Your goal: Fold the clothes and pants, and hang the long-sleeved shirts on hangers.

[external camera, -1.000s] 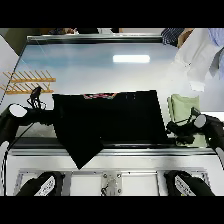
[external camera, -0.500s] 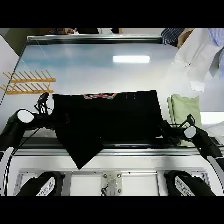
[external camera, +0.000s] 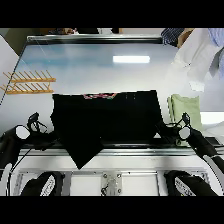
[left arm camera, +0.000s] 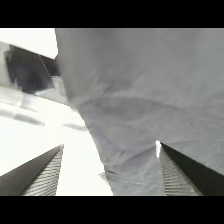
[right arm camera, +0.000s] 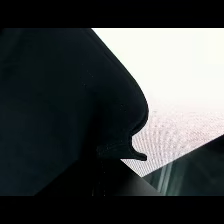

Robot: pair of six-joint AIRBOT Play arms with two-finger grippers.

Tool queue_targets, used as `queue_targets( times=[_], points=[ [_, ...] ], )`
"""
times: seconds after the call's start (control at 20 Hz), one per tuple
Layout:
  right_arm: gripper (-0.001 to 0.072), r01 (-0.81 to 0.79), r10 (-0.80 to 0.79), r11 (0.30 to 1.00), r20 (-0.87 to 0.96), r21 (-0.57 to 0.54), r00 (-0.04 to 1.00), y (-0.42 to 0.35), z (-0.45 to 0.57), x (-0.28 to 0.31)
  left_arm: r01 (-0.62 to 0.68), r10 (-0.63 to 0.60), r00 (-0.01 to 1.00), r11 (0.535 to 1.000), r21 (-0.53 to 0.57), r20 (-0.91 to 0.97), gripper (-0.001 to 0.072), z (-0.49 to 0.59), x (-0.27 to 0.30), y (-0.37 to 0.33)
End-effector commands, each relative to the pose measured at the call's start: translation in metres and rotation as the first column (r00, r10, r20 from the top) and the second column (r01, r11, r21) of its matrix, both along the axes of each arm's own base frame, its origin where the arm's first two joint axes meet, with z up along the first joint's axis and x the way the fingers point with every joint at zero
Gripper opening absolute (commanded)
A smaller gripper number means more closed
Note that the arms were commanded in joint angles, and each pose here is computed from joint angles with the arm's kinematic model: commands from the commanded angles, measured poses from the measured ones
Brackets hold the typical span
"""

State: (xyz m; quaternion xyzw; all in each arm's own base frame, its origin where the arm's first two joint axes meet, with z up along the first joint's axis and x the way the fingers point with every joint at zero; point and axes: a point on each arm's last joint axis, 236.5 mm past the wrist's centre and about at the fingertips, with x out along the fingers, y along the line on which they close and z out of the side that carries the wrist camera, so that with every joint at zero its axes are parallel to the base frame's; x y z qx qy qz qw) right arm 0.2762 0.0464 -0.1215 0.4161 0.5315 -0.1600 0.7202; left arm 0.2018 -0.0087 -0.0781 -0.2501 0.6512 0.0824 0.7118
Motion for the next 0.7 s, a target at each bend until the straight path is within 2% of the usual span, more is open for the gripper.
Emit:
queue_targets(
  times=[0.0, 0.1, 0.2, 0.5, 0.65],
  points=[
    [0.0014, -0.006, 0.006, 1.000, 0.005, -0.002, 1.000, 0.001, 0.001, 0.001, -0.062, 0.062, 0.998, 0.998, -0.026, -0.017, 0.0610, -0.015, -0.015, -0.010],
    [0.0014, -0.005, 0.005, 1.000, 0.009, -0.002, 1.000, 0.001, 0.002, 0.001, -0.028, 0.028, 0.993, 1.000, 0.010, -0.111, 0.0610, -0.030, -0.029, -0.010],
    [0.0014, -0.006, 0.006, 1.000, 0.014, -0.002, 1.000, 0.001, 0.003, 0.002, -0.025, 0.022, 0.984, 1.000, -0.014, -0.177, 0.0611, -0.040, -0.034, -0.019],
    [0.0014, -0.005, 0.005, 1.000, 0.022, -0.002, 1.000, 0.001, 0.005, 0.003, -0.013, -0.008, 0.989, 0.991, -0.137, -0.149, 0.0611, -0.053, -0.013, -0.079],
    [0.0014, -0.009, 0.009, 1.000, 0.015, 0.000, 1.000, 0.002, 0.005, 0.001, 0.031, -0.055, 0.984, 0.989, -0.142, -0.171, 0.0593, -0.057, -0.021, -0.090]
  ],
)
